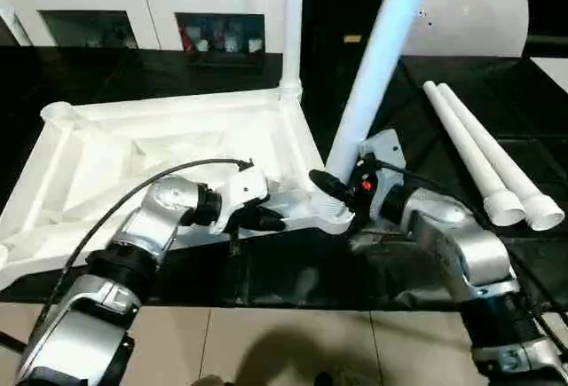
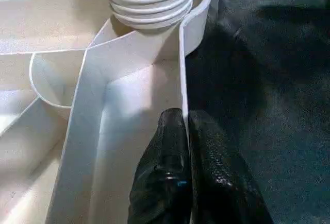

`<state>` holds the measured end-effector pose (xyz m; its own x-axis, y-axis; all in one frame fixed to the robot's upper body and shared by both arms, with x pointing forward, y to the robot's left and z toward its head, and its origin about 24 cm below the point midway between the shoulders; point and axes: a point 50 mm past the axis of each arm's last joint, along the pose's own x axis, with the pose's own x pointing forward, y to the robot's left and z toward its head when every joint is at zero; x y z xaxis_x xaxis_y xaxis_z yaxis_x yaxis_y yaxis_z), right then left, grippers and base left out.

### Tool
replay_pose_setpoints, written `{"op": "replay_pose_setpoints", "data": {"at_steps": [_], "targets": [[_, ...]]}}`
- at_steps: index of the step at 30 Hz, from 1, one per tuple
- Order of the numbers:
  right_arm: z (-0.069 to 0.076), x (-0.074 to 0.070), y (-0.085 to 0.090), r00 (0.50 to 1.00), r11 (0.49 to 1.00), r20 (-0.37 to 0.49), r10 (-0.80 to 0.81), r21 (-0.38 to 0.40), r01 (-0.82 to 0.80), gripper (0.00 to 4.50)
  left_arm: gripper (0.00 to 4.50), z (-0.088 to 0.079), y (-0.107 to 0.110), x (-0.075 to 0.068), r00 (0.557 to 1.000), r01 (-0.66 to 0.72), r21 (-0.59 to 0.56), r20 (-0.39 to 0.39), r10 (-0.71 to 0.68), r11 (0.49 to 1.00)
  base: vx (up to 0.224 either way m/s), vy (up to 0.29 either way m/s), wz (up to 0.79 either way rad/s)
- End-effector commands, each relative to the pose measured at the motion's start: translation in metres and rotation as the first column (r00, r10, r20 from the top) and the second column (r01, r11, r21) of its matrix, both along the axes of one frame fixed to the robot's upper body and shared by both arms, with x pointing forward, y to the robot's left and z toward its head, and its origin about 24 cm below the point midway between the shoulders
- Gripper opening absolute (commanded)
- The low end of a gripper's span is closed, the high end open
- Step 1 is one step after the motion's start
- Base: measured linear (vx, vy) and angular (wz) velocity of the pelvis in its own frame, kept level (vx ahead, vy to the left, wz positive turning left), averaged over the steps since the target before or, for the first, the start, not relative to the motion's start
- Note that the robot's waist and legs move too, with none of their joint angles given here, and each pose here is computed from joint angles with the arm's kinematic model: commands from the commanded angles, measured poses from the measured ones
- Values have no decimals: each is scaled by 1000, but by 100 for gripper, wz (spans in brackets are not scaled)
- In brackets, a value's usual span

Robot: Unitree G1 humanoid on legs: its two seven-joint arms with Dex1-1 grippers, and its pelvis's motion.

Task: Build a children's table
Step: Insert table leg to table base

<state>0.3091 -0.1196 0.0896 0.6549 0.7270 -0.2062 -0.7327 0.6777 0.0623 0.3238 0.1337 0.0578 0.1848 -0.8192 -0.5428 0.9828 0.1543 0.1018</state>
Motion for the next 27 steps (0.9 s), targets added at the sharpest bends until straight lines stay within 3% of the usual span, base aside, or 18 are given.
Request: {"op": "replay_pose_setpoints", "data": {"at_steps": [1,15,19,22,27], "targets": [[-8,-1,-2,999,998,-32,32,-48,-34,191,0,-13,12,-6,998,14,93,-55,-9,996,0,0,0],[-8,-3,-15,997,999,-72,42,-31,-44,191,0,-12,23,-6,999,40,135,-39,-35,990,0,0,0],[-10,-6,-15,997,999,-72,37,-20,-39,191,0,-9,21,-2,998,-19,106,-53,25,994,0,0,0],[-14,-7,-14,997,999,-78,30,-12,-31,191,55,-7,17,0,996,-37,79,-84,44,996,0,0,0],[-17,-9,-12,996,1000,-84,24,-4,-25,191,84,-9,16,5,995,-77,109,-50,83,991,0,0,0]]}}
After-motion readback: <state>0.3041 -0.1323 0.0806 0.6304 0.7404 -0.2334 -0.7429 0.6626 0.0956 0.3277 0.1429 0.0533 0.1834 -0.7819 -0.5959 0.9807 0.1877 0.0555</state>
